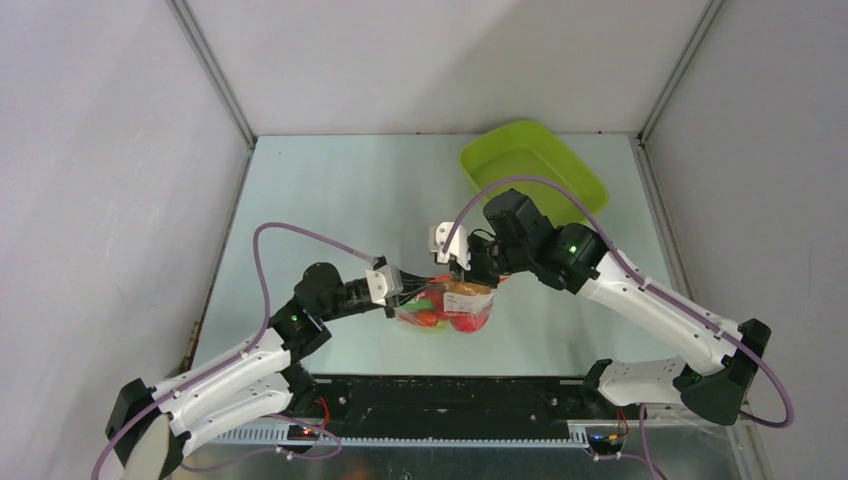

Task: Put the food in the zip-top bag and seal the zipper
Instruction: Zip the zipper food storage bag at the center of the board.

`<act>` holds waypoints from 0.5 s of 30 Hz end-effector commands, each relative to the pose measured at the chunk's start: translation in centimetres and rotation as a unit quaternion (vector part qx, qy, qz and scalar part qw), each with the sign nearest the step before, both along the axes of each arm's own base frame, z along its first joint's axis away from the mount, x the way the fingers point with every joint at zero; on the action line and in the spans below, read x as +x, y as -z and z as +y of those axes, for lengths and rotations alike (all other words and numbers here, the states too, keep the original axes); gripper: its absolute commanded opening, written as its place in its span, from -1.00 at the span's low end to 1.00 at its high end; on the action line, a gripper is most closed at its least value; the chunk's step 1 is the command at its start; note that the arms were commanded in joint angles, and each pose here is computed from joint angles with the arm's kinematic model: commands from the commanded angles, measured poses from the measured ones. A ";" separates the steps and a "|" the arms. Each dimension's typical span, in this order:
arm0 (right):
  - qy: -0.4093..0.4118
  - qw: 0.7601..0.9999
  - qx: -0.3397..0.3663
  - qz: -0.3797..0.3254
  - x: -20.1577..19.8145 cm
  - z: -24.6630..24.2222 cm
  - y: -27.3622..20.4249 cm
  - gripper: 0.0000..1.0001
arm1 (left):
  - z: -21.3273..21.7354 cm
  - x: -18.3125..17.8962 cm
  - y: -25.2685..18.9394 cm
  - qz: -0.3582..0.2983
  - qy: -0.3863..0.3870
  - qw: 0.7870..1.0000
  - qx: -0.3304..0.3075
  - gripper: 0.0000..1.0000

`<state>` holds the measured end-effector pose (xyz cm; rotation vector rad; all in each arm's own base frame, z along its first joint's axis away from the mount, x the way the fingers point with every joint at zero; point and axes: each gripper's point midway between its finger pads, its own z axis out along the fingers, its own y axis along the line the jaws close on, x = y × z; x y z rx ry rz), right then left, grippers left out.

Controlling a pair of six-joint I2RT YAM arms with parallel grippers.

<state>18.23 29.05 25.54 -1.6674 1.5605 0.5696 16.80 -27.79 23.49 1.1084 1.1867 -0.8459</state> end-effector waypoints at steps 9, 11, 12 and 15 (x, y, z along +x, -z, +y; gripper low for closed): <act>0.144 0.982 -0.119 -0.034 3.7 -9.9 1.9 -1.00 | 1.0 0.5 1.4 -0.004 -0.023 0.999 0.027 -1.00; 0.149 0.979 -0.139 -0.031 3.7 -11.0 2.4 -1.00 | 1.0 0.5 1.5 -0.003 -0.023 0.999 0.029 -1.00; 0.150 0.977 -0.146 -0.028 3.7 -11.3 2.6 -1.00 | 1.0 0.5 1.5 -0.002 -0.023 0.999 0.030 -1.00; 0.143 0.974 -0.173 -0.015 3.1 -12.5 3.4 -0.98 | 1.0 0.6 1.5 -0.003 -0.023 0.999 0.029 -1.00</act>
